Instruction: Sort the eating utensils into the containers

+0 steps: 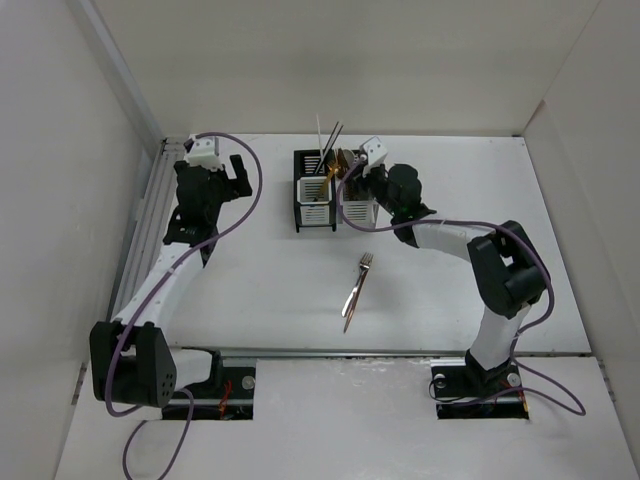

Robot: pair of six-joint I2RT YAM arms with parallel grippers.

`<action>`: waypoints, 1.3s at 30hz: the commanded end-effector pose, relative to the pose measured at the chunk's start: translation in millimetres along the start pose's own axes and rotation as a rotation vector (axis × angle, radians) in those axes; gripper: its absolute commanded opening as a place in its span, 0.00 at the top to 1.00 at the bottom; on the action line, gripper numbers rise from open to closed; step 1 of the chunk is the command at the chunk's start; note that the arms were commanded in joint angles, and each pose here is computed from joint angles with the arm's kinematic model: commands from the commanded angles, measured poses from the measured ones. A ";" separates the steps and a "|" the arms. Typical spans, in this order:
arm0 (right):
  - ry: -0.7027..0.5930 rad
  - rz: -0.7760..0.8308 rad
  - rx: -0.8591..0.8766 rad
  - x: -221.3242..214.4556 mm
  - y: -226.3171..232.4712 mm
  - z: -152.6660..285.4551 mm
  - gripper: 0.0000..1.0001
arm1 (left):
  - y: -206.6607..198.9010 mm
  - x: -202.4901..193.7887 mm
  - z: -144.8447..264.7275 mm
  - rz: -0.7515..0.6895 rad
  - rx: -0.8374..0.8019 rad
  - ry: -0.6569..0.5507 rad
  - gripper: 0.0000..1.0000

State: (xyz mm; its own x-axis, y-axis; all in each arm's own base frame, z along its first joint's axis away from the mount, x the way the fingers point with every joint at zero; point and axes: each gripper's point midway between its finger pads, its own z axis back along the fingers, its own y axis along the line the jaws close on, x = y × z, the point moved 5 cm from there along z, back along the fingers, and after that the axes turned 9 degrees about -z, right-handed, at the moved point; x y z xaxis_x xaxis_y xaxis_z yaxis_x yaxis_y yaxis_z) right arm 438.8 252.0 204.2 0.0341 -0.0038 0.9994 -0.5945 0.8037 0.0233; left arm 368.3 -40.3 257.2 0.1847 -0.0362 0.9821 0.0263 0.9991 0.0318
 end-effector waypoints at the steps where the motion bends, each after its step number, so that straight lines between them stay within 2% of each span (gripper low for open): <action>1: -0.041 0.000 0.020 19.5 4.0 5.6 0.50 | 2.0 30.9 10.5 0.003 -0.003 -0.115 0.10; 3: -0.026 -0.011 0.020 16.5 4.8 8.6 0.46 | 2.3 29.9 13.2 0.003 -0.003 -0.116 0.10; 6: -0.045 -0.008 0.042 31.8 16.7 16.3 0.43 | 2.9 32.6 18.5 0.004 -0.003 -0.130 0.10; 10: -0.053 -0.010 -0.011 58.3 32.0 37.6 0.33 | 2.7 39.7 27.5 0.007 -0.012 -0.159 0.10; 11: -0.001 -0.023 -0.042 61.6 35.1 49.0 0.28 | 3.1 37.9 31.3 0.006 -0.012 -0.156 0.10; 14: 0.141 -0.176 -0.228 51.5 43.4 64.7 0.27 | 2.1 34.3 36.7 0.015 -0.022 -0.158 0.10; 15: 0.292 -0.269 -0.287 26.3 49.2 81.2 0.27 | 2.6 39.4 41.1 0.017 -0.022 -0.176 0.10; 17: 0.440 -0.328 -0.338 1.8 63.2 93.9 0.32 | 1.7 31.4 44.4 0.015 -0.031 -0.166 0.10; 18: 0.613 -0.327 -0.381 -30.8 67.8 110.7 0.44 | -0.9 31.8 48.3 0.015 -0.040 -0.173 0.10; 21: 0.773 -0.321 -0.429 -62.4 89.2 129.6 0.71 | -3.8 24.5 54.3 0.014 -0.050 -0.183 0.10; 22: 0.840 -0.314 -0.465 -75.3 93.1 140.2 0.71 | -9.1 24.9 59.8 -0.002 -0.064 -0.194 0.10; 24: 0.884 -0.326 -0.459 -81.6 102.7 149.4 0.71 | -12.8 17.0 64.2 -0.016 -0.065 -0.187 0.10; 27: 0.943 -0.371 -0.473 -98.2 106.2 162.7 0.58 | -17.3 10.9 69.4 -0.028 -0.082 -0.181 0.10; 29: 0.968 -0.394 -0.468 -102.1 109.3 167.0 0.55 | -17.3 9.1 71.6 -0.017 -0.083 -0.182 0.10; 31: 0.989 -0.413 -0.441 -108.0 113.8 167.4 0.55 | -17.4 5.0 71.2 -0.018 -0.083 -0.173 0.10; 36: 1.026 -0.415 -0.432 -123.6 121.1 162.3 0.67 | -18.4 3.1 72.9 -0.019 -0.094 -0.173 0.08; 39: 1.036 -0.421 -0.405 -125.2 124.6 158.6 0.70 | -18.1 5.4 74.8 -0.018 -0.094 -0.182 0.08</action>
State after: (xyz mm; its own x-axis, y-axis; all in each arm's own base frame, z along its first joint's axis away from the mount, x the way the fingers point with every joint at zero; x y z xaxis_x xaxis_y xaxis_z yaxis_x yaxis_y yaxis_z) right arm 231.4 246.2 84.1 0.9045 0.0321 0.4252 -0.0856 0.9905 0.1074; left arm 298.6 -57.1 262.1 0.0682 -0.0500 0.9964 0.1181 0.9921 0.0417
